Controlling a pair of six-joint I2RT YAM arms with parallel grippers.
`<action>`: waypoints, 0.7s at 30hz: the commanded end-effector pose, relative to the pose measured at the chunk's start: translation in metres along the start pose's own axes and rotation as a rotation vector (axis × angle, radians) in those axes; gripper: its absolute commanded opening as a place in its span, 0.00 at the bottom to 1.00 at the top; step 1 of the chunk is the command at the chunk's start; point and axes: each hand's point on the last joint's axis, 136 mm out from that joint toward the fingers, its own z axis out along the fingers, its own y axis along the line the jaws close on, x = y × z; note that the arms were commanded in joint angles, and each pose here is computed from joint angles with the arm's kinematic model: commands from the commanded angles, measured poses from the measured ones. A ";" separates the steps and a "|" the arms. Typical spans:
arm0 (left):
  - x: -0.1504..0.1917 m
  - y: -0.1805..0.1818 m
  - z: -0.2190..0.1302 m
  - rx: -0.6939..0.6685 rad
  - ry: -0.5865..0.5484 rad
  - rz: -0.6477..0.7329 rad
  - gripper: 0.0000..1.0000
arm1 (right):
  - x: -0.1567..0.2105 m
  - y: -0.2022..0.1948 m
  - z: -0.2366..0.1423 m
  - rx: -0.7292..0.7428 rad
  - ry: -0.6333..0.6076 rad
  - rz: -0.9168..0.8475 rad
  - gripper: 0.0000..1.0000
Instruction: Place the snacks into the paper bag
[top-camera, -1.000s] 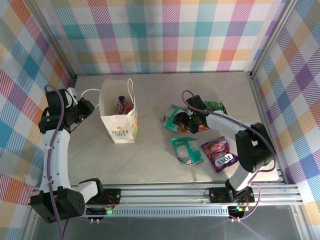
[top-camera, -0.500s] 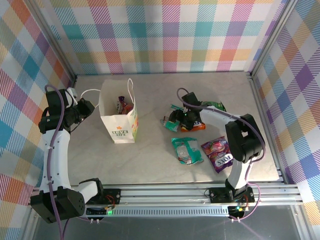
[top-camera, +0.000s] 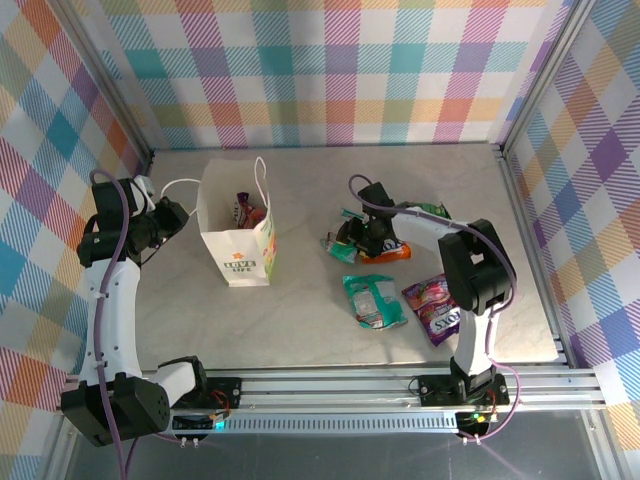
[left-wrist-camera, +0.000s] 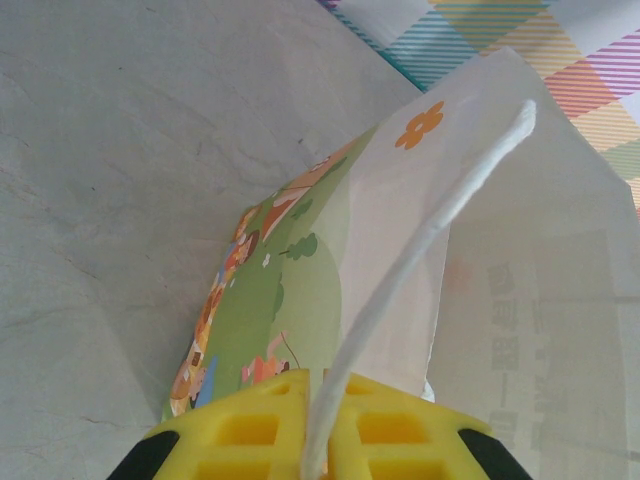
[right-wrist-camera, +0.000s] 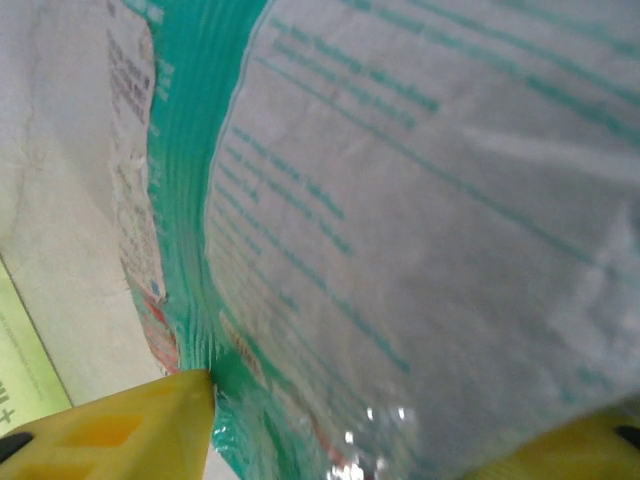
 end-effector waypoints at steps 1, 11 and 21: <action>0.003 0.006 0.000 -0.013 0.007 -0.005 0.12 | -0.004 -0.001 0.003 0.016 0.011 0.000 0.49; 0.003 0.008 0.007 -0.013 0.018 -0.014 0.12 | 0.000 0.009 -0.006 0.056 0.003 -0.104 0.19; 0.002 0.009 0.007 -0.018 0.017 -0.013 0.12 | 0.000 0.019 -0.023 0.079 -0.040 -0.174 0.06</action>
